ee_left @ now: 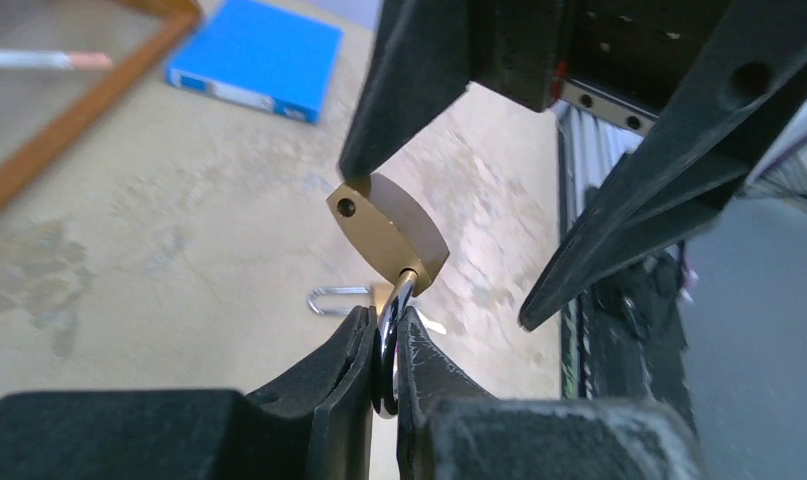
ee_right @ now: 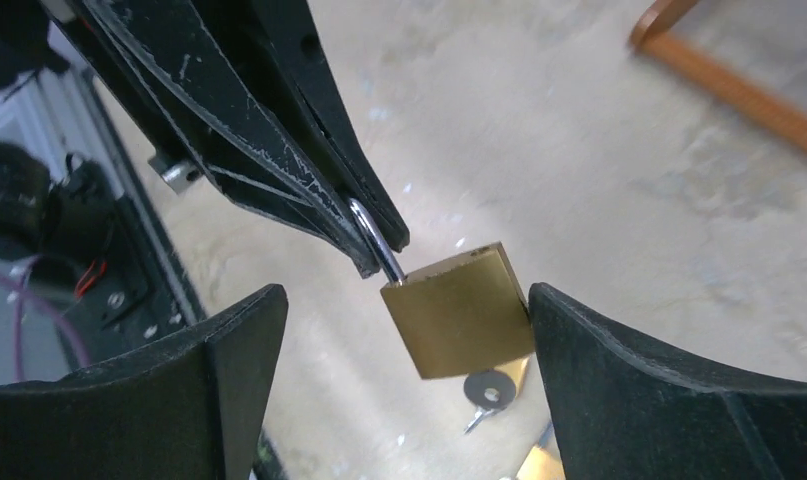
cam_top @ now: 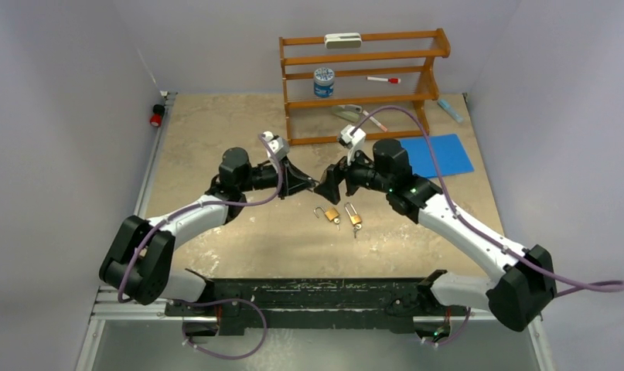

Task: Lock with the key
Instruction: Pick up the lock from the center of the board.

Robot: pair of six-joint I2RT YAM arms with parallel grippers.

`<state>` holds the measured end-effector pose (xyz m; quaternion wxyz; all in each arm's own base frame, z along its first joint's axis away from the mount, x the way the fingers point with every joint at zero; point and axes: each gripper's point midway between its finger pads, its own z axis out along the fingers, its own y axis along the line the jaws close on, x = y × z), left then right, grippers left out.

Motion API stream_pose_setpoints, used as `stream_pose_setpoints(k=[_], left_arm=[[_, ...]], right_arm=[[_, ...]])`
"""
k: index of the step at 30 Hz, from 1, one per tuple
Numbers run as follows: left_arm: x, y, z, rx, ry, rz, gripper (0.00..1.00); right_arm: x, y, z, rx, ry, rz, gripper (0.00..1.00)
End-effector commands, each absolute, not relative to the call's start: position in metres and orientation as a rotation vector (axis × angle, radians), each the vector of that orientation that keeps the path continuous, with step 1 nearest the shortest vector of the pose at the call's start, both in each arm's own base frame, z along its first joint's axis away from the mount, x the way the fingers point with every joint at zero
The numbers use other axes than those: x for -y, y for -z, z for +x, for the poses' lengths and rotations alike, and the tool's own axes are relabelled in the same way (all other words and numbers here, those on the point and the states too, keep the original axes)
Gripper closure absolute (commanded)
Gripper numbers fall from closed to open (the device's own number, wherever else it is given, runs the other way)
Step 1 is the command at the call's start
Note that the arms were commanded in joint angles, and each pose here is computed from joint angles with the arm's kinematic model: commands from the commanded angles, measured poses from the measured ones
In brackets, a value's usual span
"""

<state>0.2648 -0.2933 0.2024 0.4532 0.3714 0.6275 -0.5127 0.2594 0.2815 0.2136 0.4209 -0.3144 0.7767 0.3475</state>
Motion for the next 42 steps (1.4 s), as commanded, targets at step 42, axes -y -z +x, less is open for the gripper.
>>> stream_pose_setpoints(k=[42], left_arm=[[0.265,-0.375,0.216,-0.844,1.263,0.840,1.00]], right_arm=[[-0.282,-0.342,0.228,-0.949,-1.164,-0.908,0.26]])
